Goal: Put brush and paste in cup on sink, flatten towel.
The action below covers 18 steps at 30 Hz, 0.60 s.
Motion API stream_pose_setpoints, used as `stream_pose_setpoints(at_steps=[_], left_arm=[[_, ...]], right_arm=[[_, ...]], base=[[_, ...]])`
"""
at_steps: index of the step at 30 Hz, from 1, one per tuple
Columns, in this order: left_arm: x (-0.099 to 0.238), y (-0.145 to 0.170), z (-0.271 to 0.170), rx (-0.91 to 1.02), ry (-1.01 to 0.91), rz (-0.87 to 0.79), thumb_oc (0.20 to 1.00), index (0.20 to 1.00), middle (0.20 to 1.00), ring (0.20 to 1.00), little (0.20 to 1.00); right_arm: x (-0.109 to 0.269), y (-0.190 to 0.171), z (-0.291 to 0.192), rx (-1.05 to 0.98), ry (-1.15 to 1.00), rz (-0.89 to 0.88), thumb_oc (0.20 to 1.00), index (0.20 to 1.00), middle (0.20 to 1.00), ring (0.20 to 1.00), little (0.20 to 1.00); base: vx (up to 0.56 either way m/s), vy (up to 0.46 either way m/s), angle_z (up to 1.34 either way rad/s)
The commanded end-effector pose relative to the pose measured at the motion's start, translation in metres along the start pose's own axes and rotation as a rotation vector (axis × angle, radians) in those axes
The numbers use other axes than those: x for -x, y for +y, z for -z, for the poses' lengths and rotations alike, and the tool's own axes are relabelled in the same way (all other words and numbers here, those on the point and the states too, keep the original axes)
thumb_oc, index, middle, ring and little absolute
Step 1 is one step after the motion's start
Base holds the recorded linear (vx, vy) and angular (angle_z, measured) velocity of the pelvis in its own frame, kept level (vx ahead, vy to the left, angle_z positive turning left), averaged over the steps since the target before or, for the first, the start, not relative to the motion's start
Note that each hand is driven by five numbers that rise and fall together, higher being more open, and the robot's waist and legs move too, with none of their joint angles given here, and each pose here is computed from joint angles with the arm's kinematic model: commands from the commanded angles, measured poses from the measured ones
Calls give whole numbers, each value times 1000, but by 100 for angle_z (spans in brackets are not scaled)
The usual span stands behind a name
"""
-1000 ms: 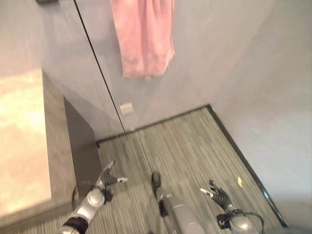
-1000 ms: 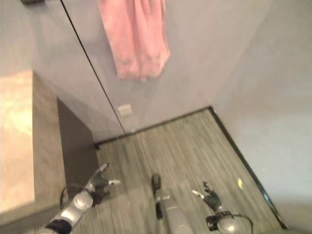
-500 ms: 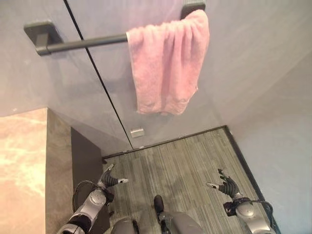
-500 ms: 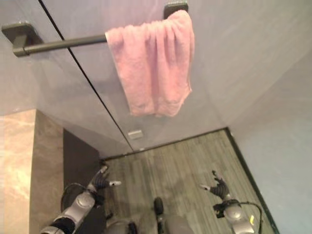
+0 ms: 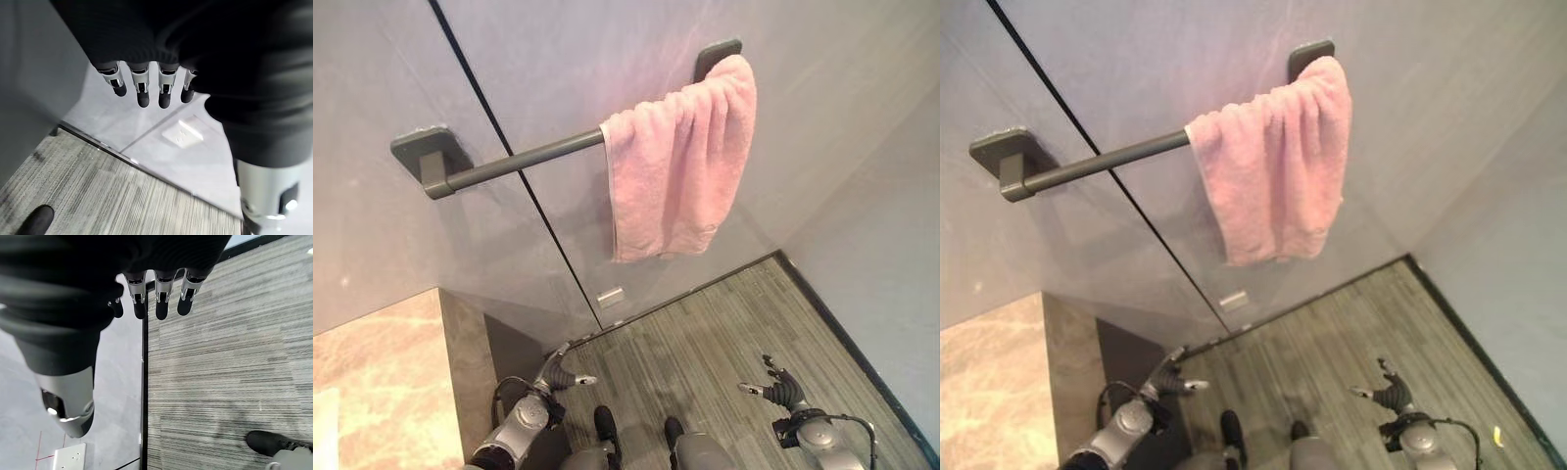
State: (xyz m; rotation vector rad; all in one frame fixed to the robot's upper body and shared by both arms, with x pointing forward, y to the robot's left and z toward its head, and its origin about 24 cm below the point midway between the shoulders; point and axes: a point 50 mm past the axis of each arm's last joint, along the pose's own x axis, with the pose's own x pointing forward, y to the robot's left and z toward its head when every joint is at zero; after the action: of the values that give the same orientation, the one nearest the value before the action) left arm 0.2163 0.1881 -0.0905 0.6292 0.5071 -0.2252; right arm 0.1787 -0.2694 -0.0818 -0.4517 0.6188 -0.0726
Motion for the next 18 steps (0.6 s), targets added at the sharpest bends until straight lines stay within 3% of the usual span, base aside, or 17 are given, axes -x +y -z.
stream_pose_setpoints(at_steps=[1,7,12,18], left_arm=[[12,53,17,-66,-9,-123,1000,1000,1000,1000,1000],[17,58,14,9,-42,-144,1000,1000,1000,1000,1000],[17,64,-4,34,-133,-154,1000,1000,1000,1000,1000],[16,74,-28,41,-239,-177,1000,1000,1000,1000,1000]], right_arm=[[-3,-7,-20,-103,-99,39,1000,1000,1000,1000,1000],[0,-23,-23,-199,-140,60,1000,1000,1000,1000,1000],[4,-54,-32,-294,-207,162,1000,1000,1000,1000,1000],[5,-83,-56,-373,-324,237,1000,1000,1000,1000,1000]], base=[[-31,-180,-44],[11,-214,2],[-1,-259,62],[15,-74,62]])
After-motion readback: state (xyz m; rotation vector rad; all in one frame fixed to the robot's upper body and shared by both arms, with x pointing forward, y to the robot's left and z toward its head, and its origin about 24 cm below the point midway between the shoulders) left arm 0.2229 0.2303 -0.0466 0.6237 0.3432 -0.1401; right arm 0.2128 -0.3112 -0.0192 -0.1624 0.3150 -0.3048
